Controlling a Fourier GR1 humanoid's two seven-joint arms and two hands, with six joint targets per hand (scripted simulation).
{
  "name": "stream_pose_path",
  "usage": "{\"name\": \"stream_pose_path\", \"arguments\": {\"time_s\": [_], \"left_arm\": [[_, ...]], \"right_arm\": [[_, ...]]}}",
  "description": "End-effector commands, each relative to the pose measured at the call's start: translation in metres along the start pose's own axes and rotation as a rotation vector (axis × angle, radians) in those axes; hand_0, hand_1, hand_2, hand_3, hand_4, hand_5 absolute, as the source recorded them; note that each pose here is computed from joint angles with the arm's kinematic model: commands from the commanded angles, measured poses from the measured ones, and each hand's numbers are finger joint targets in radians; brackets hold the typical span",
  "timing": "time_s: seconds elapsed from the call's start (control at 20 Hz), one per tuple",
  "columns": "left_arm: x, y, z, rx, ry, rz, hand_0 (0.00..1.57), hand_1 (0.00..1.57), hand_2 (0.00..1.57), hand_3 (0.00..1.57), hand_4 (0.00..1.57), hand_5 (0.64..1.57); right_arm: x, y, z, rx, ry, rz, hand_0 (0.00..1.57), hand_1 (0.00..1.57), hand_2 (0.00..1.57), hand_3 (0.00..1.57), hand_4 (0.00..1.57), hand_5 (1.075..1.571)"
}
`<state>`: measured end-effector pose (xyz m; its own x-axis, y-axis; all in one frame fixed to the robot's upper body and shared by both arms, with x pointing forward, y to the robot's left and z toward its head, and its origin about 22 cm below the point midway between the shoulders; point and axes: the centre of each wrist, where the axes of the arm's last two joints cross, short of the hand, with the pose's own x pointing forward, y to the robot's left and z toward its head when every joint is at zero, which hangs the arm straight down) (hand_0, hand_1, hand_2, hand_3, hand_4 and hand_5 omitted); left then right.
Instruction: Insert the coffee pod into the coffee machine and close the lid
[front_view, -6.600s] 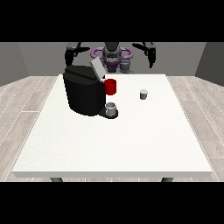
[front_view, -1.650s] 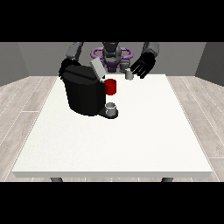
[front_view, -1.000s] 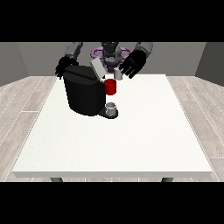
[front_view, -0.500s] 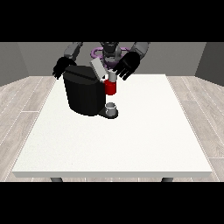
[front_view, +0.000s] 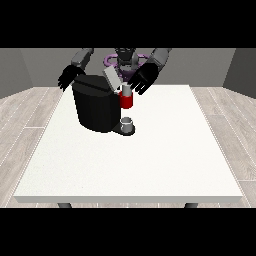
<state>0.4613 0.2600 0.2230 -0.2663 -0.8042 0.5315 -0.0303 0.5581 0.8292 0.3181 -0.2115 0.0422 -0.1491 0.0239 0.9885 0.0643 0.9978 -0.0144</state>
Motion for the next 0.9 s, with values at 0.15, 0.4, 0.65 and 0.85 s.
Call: {"name": "stream_pose_path", "arguments": {"time_s": [0.15, 0.4, 0.65, 0.85], "left_arm": [[0.006, 0.007, -0.003, 0.033, -0.012, -0.017, 1.19, 1.19, 1.27, 1.20, 0.51, 1.571], [0.007, -0.001, -0.005, 0.007, 0.032, -0.024, 1.18, 1.18, 1.25, 1.19, 0.49, 1.571], [-0.016, 0.017, 0.004, -0.001, 0.023, -0.021, 1.25, 1.25, 1.28, 1.18, 0.48, 1.571], [0.007, 0.002, -0.006, -0.027, 0.012, 0.000, 1.22, 1.22, 1.25, 1.15, 0.47, 1.571]], "right_arm": [[-0.009, 0.002, 0.008, -0.001, -0.020, -0.044, 0.00, 0.00, 0.00, 0.00, 0.51, 1.571], [-0.011, -0.005, 0.008, -0.012, -0.010, -0.012, 0.00, 0.00, 0.00, 0.00, 0.50, 1.571], [0.005, 0.011, 0.008, 0.002, -0.057, -0.006, 0.00, 0.00, 0.00, 0.00, 0.45, 1.571], [-0.012, 0.006, 0.009, -0.022, -0.035, -0.030, 0.00, 0.00, 0.00, 0.00, 0.42, 1.571]]}}
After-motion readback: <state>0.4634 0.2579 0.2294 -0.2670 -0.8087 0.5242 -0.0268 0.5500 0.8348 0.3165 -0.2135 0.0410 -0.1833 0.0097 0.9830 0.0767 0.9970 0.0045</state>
